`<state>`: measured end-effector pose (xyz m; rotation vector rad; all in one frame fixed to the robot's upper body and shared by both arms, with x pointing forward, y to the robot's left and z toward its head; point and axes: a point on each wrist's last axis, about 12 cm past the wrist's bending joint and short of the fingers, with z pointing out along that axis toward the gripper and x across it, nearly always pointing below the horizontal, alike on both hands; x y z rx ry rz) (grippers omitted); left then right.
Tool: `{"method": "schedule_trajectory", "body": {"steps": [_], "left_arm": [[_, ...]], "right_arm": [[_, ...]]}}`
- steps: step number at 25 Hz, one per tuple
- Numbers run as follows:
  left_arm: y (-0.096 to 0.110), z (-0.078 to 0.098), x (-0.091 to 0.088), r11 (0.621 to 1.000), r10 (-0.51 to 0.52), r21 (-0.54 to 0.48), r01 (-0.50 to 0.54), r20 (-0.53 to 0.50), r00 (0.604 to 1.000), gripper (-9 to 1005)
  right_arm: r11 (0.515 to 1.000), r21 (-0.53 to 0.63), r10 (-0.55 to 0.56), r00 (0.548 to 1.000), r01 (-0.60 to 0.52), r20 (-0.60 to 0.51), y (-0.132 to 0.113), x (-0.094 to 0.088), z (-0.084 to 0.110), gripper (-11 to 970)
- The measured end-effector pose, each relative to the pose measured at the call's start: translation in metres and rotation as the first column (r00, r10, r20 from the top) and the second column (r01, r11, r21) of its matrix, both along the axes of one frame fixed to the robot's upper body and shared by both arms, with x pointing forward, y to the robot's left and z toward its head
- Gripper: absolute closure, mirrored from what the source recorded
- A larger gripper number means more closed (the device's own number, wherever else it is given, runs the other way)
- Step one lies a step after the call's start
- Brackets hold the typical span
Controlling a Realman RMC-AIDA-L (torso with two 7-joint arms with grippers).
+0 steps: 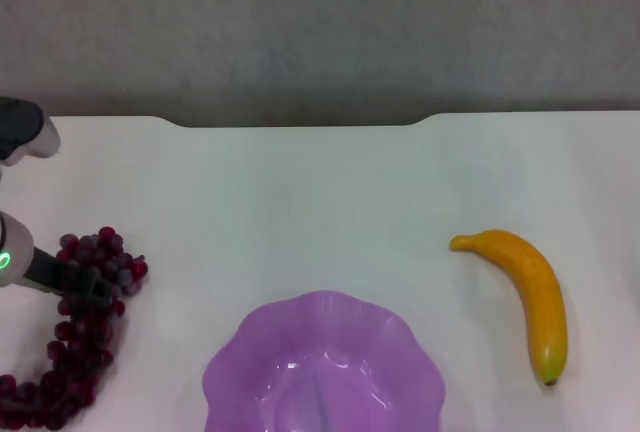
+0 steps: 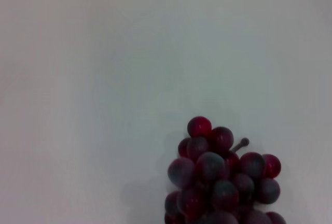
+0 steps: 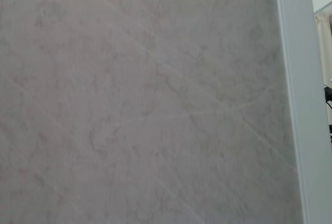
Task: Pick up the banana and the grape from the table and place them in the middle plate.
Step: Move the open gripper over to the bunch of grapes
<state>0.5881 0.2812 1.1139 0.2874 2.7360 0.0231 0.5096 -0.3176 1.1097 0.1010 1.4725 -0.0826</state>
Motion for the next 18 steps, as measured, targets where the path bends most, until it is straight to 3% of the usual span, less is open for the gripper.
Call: {"method": "schedule_trajectory", "body": {"steps": [18], "left_arm": [[-0.0003,0.001,0.0037,0.999,0.015,-0.035,-0.013,0.039,0.999,445]], "right_arm": [[1.0,-0.002,0.001,1.0,-0.001,0.0,-0.0004,0.0003,0.0,92]]}}
